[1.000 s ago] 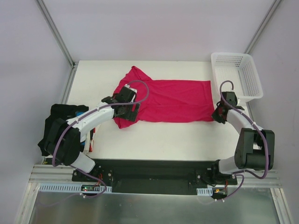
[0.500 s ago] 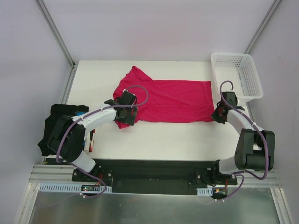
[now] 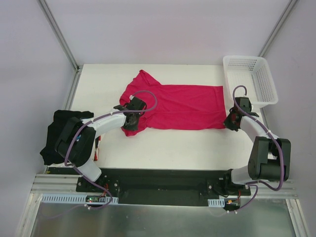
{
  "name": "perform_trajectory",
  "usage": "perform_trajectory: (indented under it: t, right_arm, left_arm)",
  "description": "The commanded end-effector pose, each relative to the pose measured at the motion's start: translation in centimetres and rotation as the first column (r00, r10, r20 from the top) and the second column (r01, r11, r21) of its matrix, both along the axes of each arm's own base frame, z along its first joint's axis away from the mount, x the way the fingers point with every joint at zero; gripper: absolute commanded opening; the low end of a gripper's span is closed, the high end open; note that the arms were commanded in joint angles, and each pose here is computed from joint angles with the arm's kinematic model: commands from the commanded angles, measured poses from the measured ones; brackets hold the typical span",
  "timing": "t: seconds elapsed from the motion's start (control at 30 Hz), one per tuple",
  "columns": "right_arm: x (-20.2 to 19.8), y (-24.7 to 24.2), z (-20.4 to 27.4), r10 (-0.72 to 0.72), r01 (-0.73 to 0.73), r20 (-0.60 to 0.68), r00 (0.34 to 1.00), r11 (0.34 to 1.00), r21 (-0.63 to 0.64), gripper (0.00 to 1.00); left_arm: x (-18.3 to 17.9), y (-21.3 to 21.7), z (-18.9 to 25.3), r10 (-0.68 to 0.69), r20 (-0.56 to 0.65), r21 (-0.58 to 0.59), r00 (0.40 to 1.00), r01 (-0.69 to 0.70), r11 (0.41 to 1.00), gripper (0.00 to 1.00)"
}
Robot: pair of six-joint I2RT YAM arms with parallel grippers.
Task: Fold and stack the t-shirts
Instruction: Fold the flattened tshirt in 1/3 of the way
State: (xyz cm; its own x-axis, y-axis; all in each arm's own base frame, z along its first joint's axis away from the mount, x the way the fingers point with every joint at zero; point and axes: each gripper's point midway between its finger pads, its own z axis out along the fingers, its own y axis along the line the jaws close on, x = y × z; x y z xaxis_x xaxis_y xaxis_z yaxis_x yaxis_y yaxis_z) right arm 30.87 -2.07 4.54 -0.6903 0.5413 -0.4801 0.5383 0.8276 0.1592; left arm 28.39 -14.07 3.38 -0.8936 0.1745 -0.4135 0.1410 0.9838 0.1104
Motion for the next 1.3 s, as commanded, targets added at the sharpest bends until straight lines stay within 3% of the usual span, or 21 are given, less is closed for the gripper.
perform_trajectory:
  t: [0.0,0.43,0.77,1.27]
  right_arm:
    - [0.2,-0.3,1.0,0.004,-0.004,0.017,1.000,1.000,-0.004,0.01]
    - [-0.7,-2.3,1.0,-0.053,0.052,-0.011,0.999,0.997,-0.058,0.01]
    - [-1.3,-3.3,0.8,-0.073,0.069,-0.047,0.996,0.993,-0.091,0.01]
    - [-2.9,-4.3,0.6,-0.090,0.079,-0.084,0.992,0.989,-0.122,0.01]
  left_arm:
    - [1.5,-0.4,1.3,0.017,0.048,-0.005,0.999,-0.017,1.000,0.00]
    - [4.1,3.1,4.2,0.015,0.108,0.089,0.994,-0.025,0.996,0.00]
    - [1.3,6.1,4.5,0.038,0.070,0.142,0.997,-0.048,0.989,0.00]
    - [1.0,5.9,3.0,0.024,0.008,0.147,1.000,-0.025,0.989,0.00]
